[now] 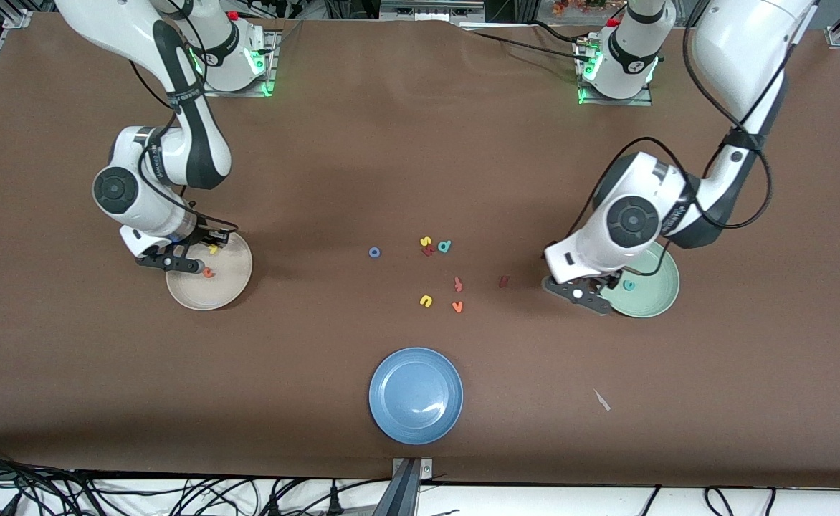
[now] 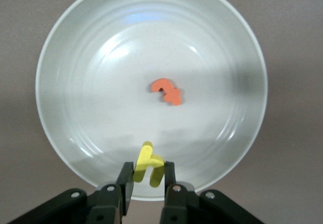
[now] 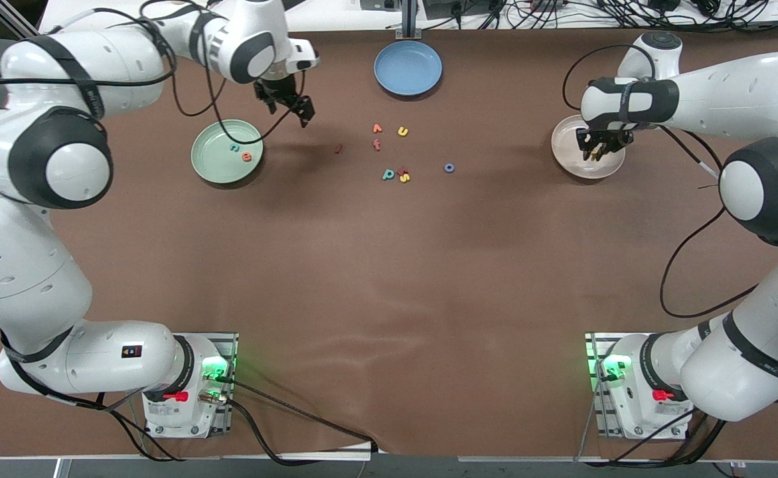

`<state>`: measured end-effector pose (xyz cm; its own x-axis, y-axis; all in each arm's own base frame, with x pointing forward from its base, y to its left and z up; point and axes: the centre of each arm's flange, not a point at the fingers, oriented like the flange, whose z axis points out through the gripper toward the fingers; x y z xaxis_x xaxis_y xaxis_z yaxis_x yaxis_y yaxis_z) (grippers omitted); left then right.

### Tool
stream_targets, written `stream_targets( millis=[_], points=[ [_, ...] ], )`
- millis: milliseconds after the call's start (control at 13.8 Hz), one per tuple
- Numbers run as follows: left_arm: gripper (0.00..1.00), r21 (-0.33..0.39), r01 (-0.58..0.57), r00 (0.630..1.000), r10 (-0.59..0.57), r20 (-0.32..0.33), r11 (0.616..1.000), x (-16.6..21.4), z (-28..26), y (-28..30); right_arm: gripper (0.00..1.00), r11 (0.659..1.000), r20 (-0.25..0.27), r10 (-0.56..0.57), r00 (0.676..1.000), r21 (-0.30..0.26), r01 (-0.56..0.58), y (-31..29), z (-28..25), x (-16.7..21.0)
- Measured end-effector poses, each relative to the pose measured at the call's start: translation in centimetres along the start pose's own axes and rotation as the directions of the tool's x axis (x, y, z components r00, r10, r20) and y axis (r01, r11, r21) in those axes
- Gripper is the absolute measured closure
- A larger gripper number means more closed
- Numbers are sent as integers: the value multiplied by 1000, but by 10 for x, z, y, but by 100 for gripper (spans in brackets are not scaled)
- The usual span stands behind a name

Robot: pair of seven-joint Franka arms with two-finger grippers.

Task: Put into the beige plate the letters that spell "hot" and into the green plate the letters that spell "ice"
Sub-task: 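Drop the h on the beige plate while the left gripper drops e on green, then grasp the blue o with the right gripper while the left gripper grasps pink i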

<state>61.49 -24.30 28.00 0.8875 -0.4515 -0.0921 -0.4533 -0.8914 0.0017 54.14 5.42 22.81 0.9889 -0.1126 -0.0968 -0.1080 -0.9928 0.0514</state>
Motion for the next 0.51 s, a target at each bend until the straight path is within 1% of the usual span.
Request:
stream_targets(
  millis=[73, 145, 218, 290, 435, 508],
  points=[
    [0, -11, -27, 1000, 27, -9, 1000, 13, 10, 16, 71, 1000, 1, 6, 1000, 3, -6, -1, 0, 0],
    [0, -11, -59, 998, 59, -22, 998, 25, 24, 30, 65, 1000, 0, 23, 1000, 11, -23, -2, 0, 0],
    [0, -9, -89, 995, 89, -41, 996, 35, 41, 44, 56, 999, -2, 41, 999, 20, -41, -8, -2, 0],
    [0, -16, -104, 993, 103, -60, 994, 41, 59, 53, 45, 998, -3, 53, 999, 26, -52, -20, -5, 0],
    [0, -31, -98, 993, 96, -65, 995, 43, 86, 57, 27, 997, 6, 67, 998, 41, -67, -63, -17, -2],
    [0, -36, -82, 995, 79, -63, 996, 43, 93, 57, 16, 996, 10, 78, 997, 46, -78, -88, -26, -4]
  ],
)
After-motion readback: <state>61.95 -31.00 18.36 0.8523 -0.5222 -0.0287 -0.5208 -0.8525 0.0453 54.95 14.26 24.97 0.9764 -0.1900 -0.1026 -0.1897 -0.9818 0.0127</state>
